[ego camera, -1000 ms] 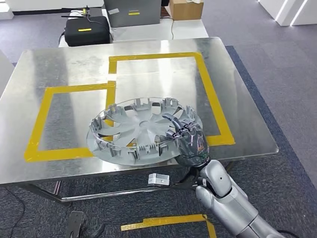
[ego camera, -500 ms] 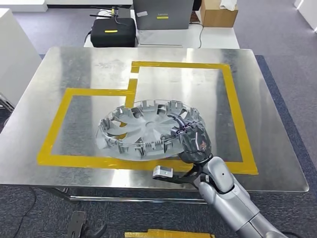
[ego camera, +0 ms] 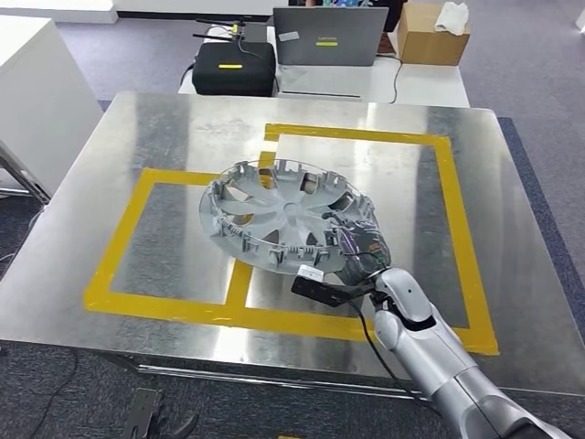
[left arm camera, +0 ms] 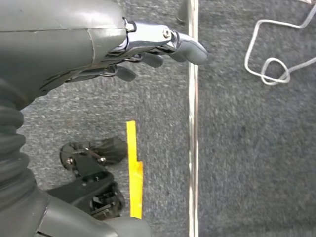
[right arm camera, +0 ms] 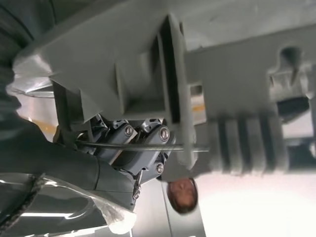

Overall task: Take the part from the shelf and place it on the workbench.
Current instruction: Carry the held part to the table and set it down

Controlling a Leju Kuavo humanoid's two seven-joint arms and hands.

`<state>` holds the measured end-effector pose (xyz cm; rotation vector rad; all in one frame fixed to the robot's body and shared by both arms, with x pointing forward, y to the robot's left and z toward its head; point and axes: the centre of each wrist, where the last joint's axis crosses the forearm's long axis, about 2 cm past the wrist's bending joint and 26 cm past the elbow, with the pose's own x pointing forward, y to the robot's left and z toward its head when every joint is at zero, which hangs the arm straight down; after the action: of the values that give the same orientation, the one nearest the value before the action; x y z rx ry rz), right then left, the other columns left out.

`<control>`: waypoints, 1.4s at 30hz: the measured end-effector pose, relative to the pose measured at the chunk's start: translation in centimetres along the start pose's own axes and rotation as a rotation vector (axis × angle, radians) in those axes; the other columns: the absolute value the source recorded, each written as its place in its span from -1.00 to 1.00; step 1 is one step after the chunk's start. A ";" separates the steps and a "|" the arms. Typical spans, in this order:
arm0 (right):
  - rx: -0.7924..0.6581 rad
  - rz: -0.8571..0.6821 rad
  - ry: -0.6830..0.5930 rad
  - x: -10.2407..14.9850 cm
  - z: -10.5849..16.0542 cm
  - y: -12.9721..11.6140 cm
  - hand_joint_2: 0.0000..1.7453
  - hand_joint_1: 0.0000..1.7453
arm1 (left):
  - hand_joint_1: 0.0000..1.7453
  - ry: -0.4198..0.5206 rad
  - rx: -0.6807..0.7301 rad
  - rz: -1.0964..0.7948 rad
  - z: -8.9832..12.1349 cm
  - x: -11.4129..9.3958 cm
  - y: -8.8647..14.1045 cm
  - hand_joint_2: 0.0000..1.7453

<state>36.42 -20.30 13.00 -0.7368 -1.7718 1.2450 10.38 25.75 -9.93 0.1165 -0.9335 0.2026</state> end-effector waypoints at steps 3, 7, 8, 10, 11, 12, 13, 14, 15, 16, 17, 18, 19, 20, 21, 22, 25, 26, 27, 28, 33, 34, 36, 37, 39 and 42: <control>0.053 -0.017 0.083 -1.2 -1.5 -0.7 1.00 1.00 | -1.00 -0.003 -0.013 -0.005 -0.1 0.2 -0.1 1.00; 0.097 -0.021 0.218 -2.6 -3.4 -1.9 1.00 1.00 | -1.00 -0.007 -0.028 -0.002 -0.4 0.4 -0.2 1.00; 0.101 -0.012 0.247 -2.9 -3.7 -2.0 1.00 1.00 | -1.00 -0.005 -0.031 0.000 -0.3 0.4 -0.2 1.00; 0.104 0.010 0.302 -3.4 -4.0 -2.2 1.00 1.00 | -1.00 -0.001 -0.035 0.006 -0.2 0.3 -0.2 1.00; 0.105 0.019 0.324 -3.6 -4.0 -2.2 1.00 1.00 | -1.00 0.001 -0.035 0.008 -0.2 0.2 -0.1 1.00; 0.108 0.025 0.339 -3.8 -4.0 -2.2 1.00 1.00 | -1.00 0.004 -0.034 0.009 -0.1 0.2 -0.1 1.00; 0.112 0.030 0.350 -4.0 -4.0 -2.2 1.00 1.00 | -1.00 0.006 -0.034 0.009 -0.1 0.1 0.0 1.00; 0.116 0.033 0.359 -4.1 -4.0 -2.1 1.00 1.00 | -1.00 0.009 -0.033 0.010 0.0 0.0 0.0 1.00; 0.118 0.037 0.365 -4.2 -4.0 -2.1 1.00 1.00 | -1.00 0.011 -0.032 0.010 0.0 0.0 0.0 1.00; 0.120 0.043 0.375 -4.3 -4.0 -2.0 1.00 1.00 | -1.00 0.012 -0.031 0.010 0.0 0.0 0.0 1.00; 0.121 0.051 0.387 -4.4 -4.0 -2.0 1.00 1.00 | -1.00 0.014 -0.030 0.011 0.0 0.0 0.1 1.00; 0.121 0.061 0.401 -4.5 -4.0 -2.0 1.00 1.00 | -1.00 0.017 -0.028 0.011 0.0 -0.1 0.1 1.00; 0.121 0.073 0.416 -4.6 -3.9 -1.9 1.00 1.00 | -1.00 0.021 -0.025 0.011 0.1 -0.2 0.1 1.00; 0.120 0.085 0.429 -4.8 -3.8 -1.9 1.00 1.00 | -1.00 0.025 -0.023 0.011 0.2 -0.3 0.2 1.00; 0.119 0.097 0.440 -5.0 -3.7 -1.9 1.00 1.00 | -1.00 0.028 -0.020 0.012 0.4 -0.5 0.2 1.00; 0.119 0.110 0.447 -5.3 -3.6 -1.9 1.00 1.00 | -1.00 0.032 -0.017 0.013 0.5 -0.6 0.3 1.00; 0.124 0.146 0.453 -6.0 -3.1 -1.9 1.00 1.00 | -1.00 0.036 -0.012 0.018 0.7 -0.9 0.4 1.00; 0.127 0.158 0.452 -6.2 -3.0 -1.9 1.00 1.00 | -1.00 0.036 -0.011 0.021 0.8 -0.9 0.4 1.00; 0.131 0.172 0.452 -6.5 -2.8 -2.0 1.00 1.00 | -1.00 0.036 -0.010 0.024 0.8 -1.0 0.5 1.00; 0.137 0.186 0.451 -6.6 -2.7 -1.9 1.00 1.00 | -1.00 0.035 -0.009 0.027 0.8 -1.0 0.5 1.00; 0.162 0.223 0.434 -7.4 -1.9 -2.0 0.00 0.00 | -1.00 0.027 -0.008 0.038 1.0 -1.2 0.6 1.00; 0.167 0.224 0.427 -7.6 -1.7 -2.0 -0.50 -0.50 | -1.00 0.025 -0.007 0.039 1.1 -1.3 0.6 1.00; 0.185 0.225 0.410 -7.8 -1.3 -2.0 -1.00 -1.00 | -1.00 0.021 -0.007 0.043 1.1 -1.4 0.7 1.00; 0.200 0.227 0.400 -8.0 -1.0 -1.9 -1.00 -1.00 | -1.00 0.018 -0.008 0.046 1.2 -1.4 0.8 1.00; 0.228 0.232 0.383 -8.3 -0.5 -1.8 -1.00 -1.00 | -1.00 0.012 -0.011 0.053 1.2 -1.5 0.8 1.00; 0.254 0.235 0.367 -8.6 0.3 -1.7 -1.00 -1.00 | -1.00 0.006 -0.011 0.062 1.4 -1.7 1.0 0.50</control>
<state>40.32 -28.11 12.07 -0.9731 -1.2316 1.3578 8.12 26.25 -10.45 0.0768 -0.9331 0.2547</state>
